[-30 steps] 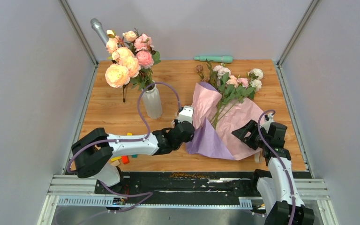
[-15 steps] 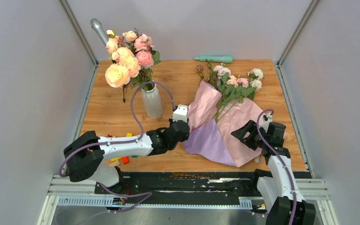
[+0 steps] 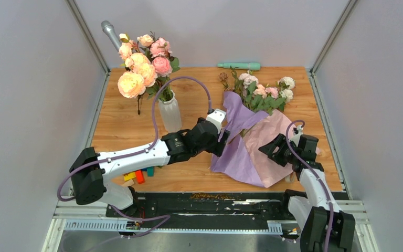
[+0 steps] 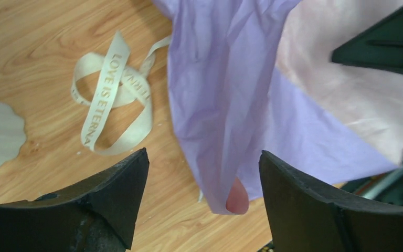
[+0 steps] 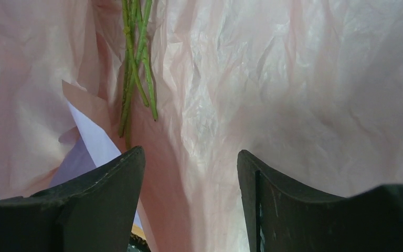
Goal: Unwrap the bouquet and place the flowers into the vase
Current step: Unfold the wrapping paper at the center of the board.
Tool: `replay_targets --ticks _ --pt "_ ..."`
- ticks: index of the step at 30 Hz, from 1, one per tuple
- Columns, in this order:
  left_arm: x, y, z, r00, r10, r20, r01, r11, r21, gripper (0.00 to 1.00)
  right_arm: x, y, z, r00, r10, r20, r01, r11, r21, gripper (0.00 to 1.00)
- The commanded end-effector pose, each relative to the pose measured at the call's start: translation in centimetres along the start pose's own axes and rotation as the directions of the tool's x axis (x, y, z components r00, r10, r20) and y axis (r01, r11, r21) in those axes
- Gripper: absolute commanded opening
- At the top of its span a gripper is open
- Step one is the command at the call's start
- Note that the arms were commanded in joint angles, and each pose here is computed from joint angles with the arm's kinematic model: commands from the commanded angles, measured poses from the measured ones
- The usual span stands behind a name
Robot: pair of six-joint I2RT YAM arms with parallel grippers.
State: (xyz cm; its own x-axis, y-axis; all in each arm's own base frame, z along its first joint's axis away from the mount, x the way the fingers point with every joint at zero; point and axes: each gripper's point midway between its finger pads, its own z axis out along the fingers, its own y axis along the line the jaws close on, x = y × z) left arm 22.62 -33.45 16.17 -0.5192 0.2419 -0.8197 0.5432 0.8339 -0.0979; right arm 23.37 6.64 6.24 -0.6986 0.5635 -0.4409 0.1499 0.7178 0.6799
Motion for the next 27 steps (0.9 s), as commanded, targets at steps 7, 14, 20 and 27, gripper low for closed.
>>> replay_targets --ticks 7,14,20,27 --pt "-5.5 -7.6 1.2 0.996 0.090 0.015 -0.091 0.956 0.280 0.97 -3.2 1.9 0.9 0.996 -0.067 0.056 0.071 0.996 -0.062 0.64" --pt "-6.6 -10.3 7.1 0.976 0.215 0.024 -0.213 0.937 0.277 1.00 -3.3 1.2 0.8 0.996 -0.048 0.074 0.050 0.998 -0.024 0.63" --pt "-5.6 -9.8 11.0 0.938 0.347 0.008 -0.342 0.920 0.193 1.00 -3.7 0.4 0.0 0.992 -0.032 0.123 0.027 0.999 0.046 0.64" --pt "-4.9 -8.4 13.4 0.912 0.411 -0.019 -0.407 0.908 0.096 0.58 -4.1 1.1 -0.9 0.986 -0.042 0.160 0.037 0.999 0.035 0.64"
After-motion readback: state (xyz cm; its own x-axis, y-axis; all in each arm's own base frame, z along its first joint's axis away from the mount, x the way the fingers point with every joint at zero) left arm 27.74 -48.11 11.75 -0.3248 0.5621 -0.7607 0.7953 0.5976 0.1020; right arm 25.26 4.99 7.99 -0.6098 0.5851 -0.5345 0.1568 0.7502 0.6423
